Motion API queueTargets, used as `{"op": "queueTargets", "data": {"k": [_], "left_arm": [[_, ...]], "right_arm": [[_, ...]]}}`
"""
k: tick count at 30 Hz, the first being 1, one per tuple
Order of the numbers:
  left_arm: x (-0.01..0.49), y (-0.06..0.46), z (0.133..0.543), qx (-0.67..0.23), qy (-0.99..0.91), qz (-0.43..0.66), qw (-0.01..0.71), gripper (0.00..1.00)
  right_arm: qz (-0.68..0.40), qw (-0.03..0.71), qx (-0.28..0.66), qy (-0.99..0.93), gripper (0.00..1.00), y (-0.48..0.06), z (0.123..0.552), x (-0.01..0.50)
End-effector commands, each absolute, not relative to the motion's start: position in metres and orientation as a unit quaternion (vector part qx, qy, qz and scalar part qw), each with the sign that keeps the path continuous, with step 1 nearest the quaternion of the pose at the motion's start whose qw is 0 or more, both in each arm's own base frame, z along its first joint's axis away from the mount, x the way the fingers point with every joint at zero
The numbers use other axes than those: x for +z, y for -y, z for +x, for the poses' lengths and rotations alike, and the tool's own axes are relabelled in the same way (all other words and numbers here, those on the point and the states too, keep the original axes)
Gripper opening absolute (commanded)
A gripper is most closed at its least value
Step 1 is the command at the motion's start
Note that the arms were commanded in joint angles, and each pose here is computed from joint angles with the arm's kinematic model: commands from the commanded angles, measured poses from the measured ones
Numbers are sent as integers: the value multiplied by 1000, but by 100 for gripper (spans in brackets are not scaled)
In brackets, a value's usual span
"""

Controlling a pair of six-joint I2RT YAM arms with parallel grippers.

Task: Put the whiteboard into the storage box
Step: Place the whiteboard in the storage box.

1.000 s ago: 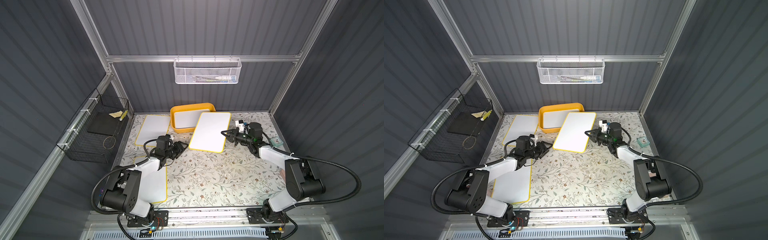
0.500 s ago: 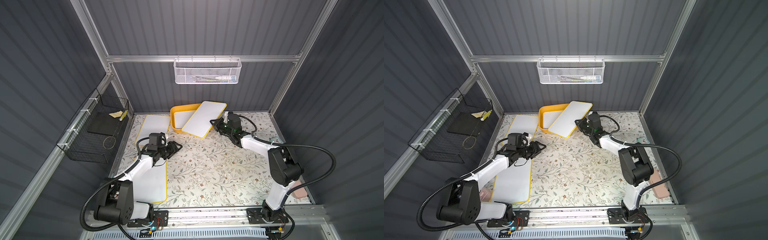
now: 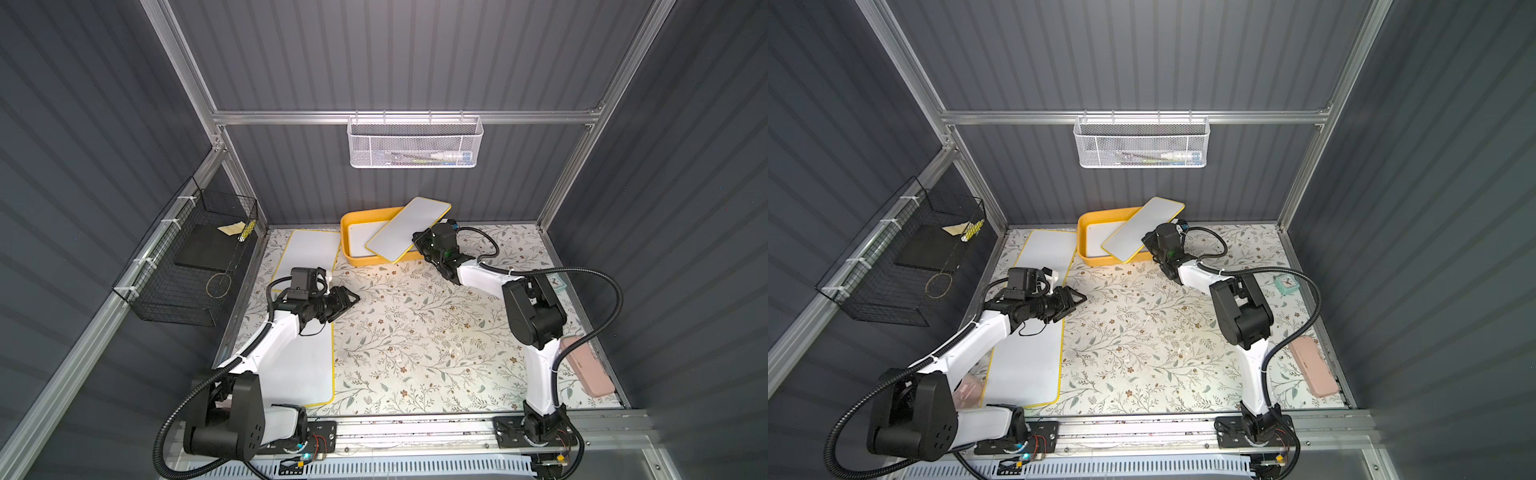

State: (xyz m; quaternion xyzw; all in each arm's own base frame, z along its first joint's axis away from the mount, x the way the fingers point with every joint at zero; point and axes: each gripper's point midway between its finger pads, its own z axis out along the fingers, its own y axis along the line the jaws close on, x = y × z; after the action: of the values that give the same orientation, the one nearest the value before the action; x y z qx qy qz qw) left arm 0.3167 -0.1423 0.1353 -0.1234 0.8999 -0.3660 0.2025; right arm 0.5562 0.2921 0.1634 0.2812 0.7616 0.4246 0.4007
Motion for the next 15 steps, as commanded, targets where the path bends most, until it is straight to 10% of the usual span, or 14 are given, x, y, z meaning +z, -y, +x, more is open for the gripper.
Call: {"op": "queueTargets", "data": {"k": [1,15], "left_arm": [[143,140,314,-365,-901,-112,206,59],[141,139,314,-368,-900,-115,203,59]], "right_arm": [[251,421,466,-737,16,-314,565,198],[194,359,487,-772,63,-351,541,191]]}}
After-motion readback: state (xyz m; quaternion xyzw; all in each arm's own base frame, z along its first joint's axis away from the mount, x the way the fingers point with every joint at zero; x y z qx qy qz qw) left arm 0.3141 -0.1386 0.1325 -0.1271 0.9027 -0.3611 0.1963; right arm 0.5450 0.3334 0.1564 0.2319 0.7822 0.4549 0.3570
